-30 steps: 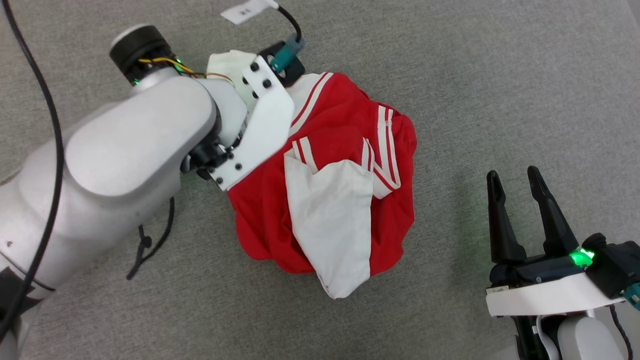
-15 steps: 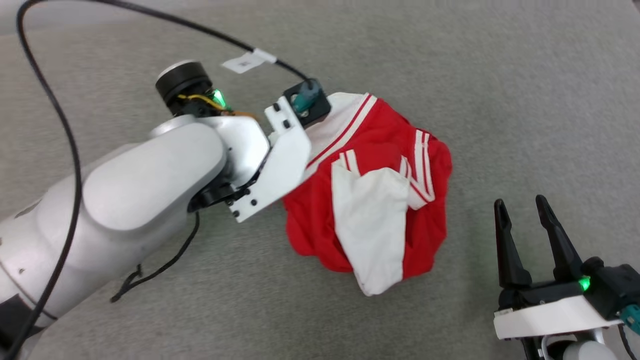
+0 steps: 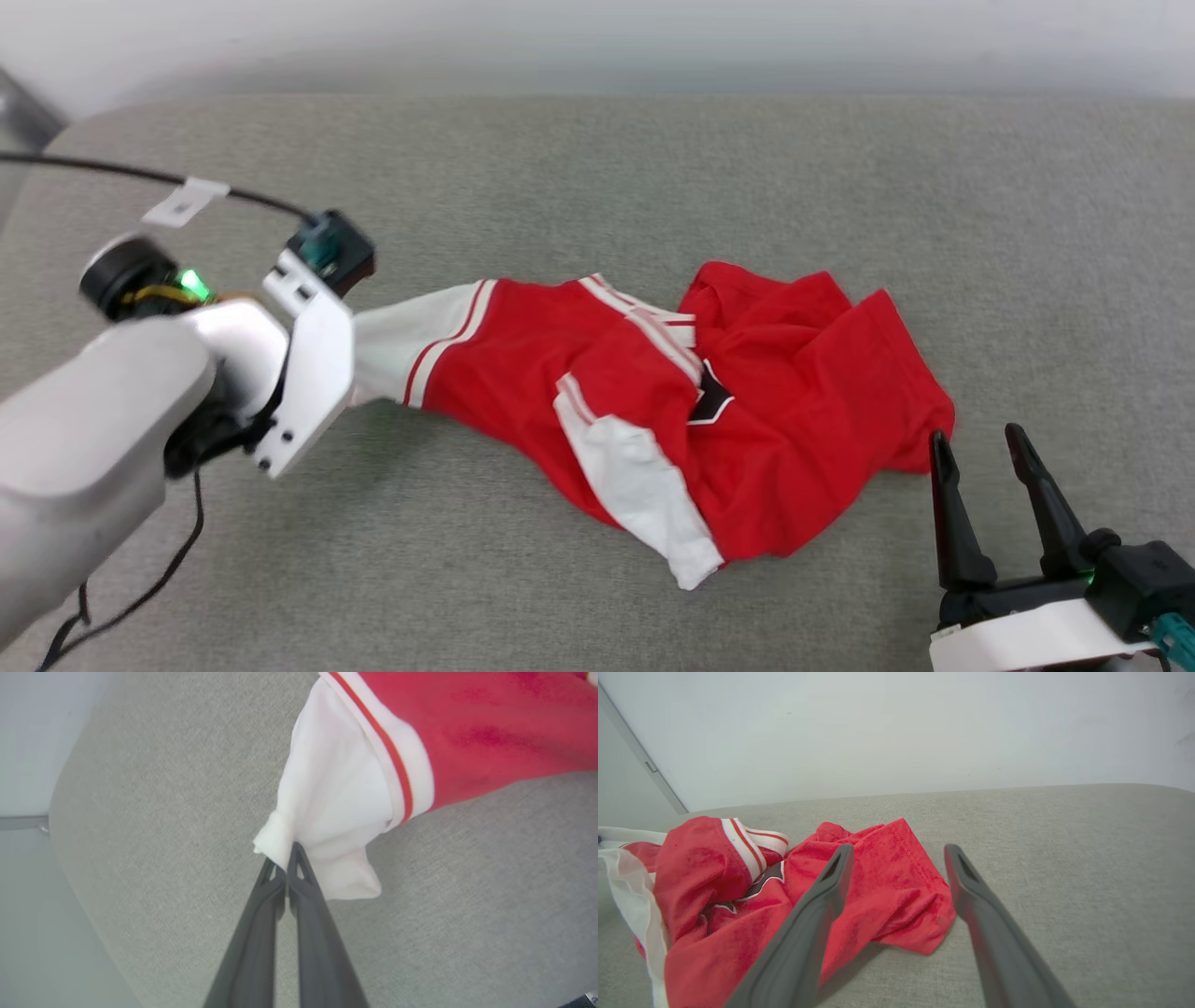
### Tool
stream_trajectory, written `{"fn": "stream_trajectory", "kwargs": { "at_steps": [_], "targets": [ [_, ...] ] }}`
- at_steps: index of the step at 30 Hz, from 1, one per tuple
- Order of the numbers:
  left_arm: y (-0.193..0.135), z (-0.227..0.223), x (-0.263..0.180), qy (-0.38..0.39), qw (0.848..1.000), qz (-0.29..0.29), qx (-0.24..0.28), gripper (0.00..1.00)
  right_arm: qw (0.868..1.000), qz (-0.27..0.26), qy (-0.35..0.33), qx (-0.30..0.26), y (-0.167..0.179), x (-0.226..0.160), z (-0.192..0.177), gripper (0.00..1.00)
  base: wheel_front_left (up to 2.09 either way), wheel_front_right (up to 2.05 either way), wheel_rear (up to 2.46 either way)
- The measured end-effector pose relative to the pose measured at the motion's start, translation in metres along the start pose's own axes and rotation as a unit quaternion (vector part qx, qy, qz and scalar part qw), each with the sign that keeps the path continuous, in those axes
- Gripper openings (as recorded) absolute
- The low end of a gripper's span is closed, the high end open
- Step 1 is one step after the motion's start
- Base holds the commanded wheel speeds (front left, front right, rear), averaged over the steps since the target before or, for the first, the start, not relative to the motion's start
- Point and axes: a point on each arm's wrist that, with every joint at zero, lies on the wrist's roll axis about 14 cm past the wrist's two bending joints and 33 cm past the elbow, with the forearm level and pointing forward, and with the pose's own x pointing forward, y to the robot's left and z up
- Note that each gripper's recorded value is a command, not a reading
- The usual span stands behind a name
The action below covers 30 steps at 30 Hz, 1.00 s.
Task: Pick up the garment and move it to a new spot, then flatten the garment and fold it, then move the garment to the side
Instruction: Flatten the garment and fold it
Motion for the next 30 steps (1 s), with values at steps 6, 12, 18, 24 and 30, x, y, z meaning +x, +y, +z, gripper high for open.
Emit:
{"fn": "stream_trajectory", "kwargs": {
  "at_steps": [6, 12, 18, 24, 30],
  "targets": [
    [-0.011, -0.089, -0.011, 0.061, 0.994, 0.012, -0.092, 0.0, 1.0, 0.022, -0.007, 0.002, 0.015, -0.002, 0.005, 1.0, 0.0, 0.0, 0.0],
    [-0.06, -0.147, 0.001, 0.11, 0.98, -0.035, -0.16, 0.0, 1.0, 0.02, -0.003, 0.0, 0.014, -0.008, 0.004, 1.0, 0.0, 0.0, 0.0],
    [-0.051, -0.132, 0.004, 0.026, 0.988, 0.006, -0.154, 1.0, 1.0, 0.015, -0.008, -0.007, 0.011, -0.014, 0.008, 1.0, 0.0, 0.0, 0.0],
    [-0.004, -0.064, -0.026, -0.179, 0.967, 0.127, -0.127, 1.0, 0.999, 0.005, -0.034, -0.015, 0.005, -0.02, 0.026, 1.0, 0.0, 0.0, 0.0],
    [0.019, -0.022, -0.08, -0.329, 0.906, 0.248, -0.097, 1.0, 0.997, 0.005, -0.07, -0.025, 0.004, -0.019, 0.05, 1.0, 0.0, 0.0, 0.0]
  ]
}}
